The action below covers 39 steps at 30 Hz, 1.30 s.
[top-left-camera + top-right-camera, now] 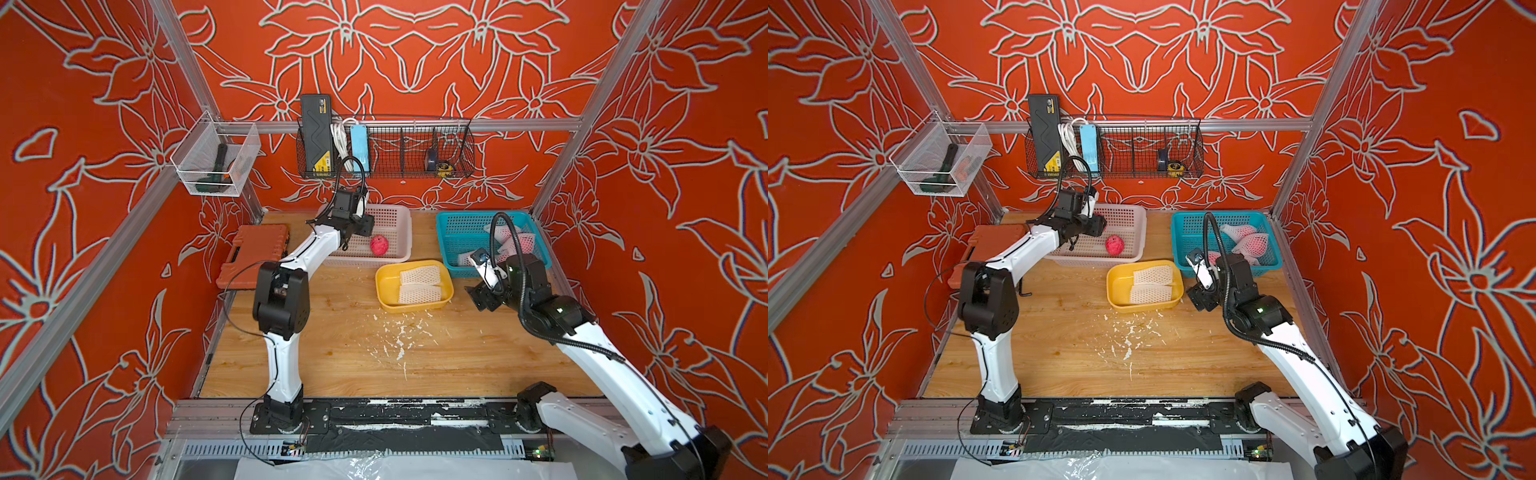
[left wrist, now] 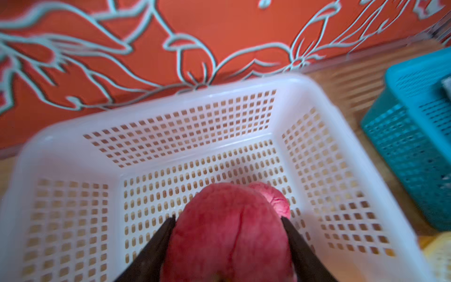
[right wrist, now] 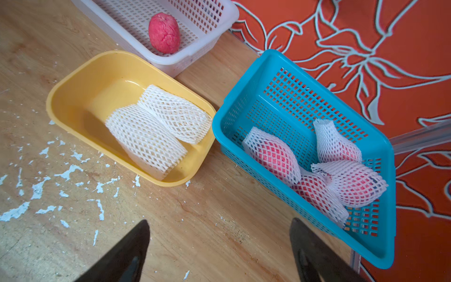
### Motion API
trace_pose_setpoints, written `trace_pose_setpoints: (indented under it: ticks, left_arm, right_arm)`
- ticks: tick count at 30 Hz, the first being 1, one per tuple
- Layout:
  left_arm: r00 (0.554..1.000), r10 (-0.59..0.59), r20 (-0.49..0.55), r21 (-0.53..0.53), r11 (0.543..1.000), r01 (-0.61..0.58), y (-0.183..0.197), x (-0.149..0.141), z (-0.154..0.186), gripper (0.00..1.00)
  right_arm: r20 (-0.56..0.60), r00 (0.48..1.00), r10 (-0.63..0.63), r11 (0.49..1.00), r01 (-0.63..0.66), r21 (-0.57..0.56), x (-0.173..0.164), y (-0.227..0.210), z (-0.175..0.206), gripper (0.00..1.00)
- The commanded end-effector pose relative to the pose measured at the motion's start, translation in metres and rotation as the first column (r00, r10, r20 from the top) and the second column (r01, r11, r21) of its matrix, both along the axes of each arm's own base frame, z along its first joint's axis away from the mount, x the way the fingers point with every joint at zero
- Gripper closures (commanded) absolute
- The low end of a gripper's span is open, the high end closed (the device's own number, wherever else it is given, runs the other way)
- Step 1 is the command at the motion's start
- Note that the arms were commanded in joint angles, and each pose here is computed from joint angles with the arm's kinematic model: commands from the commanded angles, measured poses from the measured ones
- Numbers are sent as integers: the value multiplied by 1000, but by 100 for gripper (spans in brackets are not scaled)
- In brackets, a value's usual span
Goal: Remove foam nets from apples
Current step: Place the apple in the basket.
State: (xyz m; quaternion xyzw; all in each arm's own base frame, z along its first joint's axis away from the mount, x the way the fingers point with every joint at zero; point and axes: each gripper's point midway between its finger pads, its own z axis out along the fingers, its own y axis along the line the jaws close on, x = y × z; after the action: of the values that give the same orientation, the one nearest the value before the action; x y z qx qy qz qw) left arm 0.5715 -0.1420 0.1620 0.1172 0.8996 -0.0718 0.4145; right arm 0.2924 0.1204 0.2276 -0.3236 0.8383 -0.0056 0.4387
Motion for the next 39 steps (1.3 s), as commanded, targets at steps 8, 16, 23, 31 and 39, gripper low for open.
trace_pose_setpoints:
  ticks: [8, 16, 23, 31, 39]
  left_arm:
    - [992, 50, -113, 33, 998, -47, 13, -2, -57, 44]
    - [986, 28, -165, 29, 999, -24, 9, -6, -88, 42]
    - [985, 26, -173, 4, 1000, -25, 7, -6, -86, 31]
    - [990, 42, -136, -27, 999, -46, 7, -9, -60, 12]
    - [995, 74, -65, -28, 997, -76, 15, -19, -22, 2]
  right_arm:
    - [32, 987, -155, 988, 154, 32, 46, -19, 19, 10]
    - [26, 973, -229, 973, 229, 0, 76, -36, 10, 9]
    - [-50, 939, -340, 939, 336, -73, 113, -69, -4, 9]
    - [-122, 875, -468, 877, 442, -187, 144, -107, -18, 7]
    - [-199, 717, -668, 743, 654, -141, 141, -151, -12, 8]
